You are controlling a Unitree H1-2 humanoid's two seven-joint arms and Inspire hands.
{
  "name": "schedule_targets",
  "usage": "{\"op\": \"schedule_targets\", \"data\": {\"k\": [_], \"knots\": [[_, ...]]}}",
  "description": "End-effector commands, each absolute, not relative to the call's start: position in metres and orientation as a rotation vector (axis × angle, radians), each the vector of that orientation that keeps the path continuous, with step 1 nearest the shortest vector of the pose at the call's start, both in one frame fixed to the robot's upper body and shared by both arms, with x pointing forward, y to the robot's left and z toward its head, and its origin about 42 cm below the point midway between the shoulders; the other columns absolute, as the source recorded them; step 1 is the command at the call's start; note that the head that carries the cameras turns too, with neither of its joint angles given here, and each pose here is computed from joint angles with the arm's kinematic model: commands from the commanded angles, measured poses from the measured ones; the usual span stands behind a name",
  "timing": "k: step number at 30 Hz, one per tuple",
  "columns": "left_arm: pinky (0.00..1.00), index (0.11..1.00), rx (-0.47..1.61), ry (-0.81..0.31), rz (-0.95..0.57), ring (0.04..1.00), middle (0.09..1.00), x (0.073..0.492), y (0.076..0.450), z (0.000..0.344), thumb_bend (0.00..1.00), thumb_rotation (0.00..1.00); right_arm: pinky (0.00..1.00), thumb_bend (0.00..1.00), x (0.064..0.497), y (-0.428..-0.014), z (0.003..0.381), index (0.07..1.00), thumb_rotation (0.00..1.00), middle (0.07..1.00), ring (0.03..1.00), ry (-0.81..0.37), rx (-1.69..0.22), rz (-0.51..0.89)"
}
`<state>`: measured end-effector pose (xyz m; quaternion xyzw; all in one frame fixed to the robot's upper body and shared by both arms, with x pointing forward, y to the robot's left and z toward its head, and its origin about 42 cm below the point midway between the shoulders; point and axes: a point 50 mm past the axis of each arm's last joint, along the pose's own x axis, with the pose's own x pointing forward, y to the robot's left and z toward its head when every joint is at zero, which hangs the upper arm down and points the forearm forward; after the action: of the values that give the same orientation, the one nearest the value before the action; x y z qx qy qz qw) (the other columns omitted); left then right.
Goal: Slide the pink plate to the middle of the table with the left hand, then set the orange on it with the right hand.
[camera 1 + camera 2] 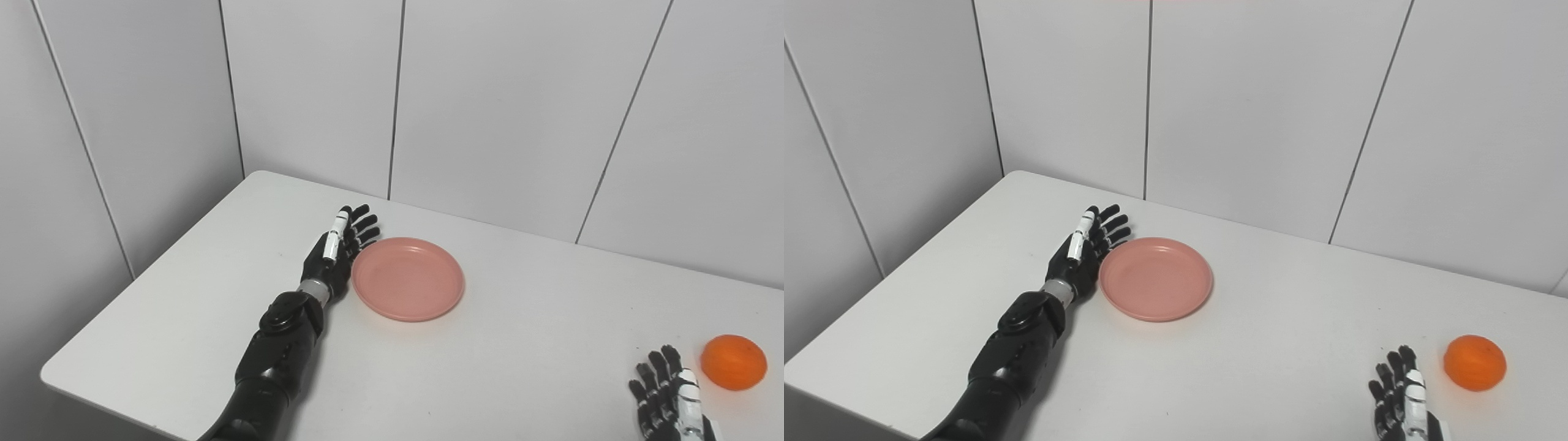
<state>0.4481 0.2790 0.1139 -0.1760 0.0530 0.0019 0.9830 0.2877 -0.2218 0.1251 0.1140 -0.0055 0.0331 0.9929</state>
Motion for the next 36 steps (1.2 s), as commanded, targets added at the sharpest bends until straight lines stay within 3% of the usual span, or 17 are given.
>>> {"op": "schedule_targets", "data": {"k": [1, 12, 36], "knots": [[0.90, 0.869, -0.370, 0.147, -0.023, 0.888, 0.890, 0.449, 0.269, 0.113, 0.36, 1.00, 1.00, 0.23, 0.297, -0.218, 0.142, 1.000, 1.00, 1.000, 1.000, -0.093, 0.223, 0.081], [0.88, 0.845, -0.346, 0.124, -0.096, 0.868, 0.867, 0.442, 0.232, 0.122, 0.36, 1.00, 1.00, 0.30, 0.293, -0.203, 0.144, 1.000, 1.00, 1.000, 1.000, -0.078, 0.215, 0.076], [0.90, 0.864, -0.382, 0.128, -0.259, 0.882, 0.882, 0.403, 0.171, 0.126, 0.34, 1.00, 1.00, 0.32, 0.295, -0.173, 0.149, 1.000, 1.00, 0.994, 0.986, -0.086, 0.197, 0.071]]}}
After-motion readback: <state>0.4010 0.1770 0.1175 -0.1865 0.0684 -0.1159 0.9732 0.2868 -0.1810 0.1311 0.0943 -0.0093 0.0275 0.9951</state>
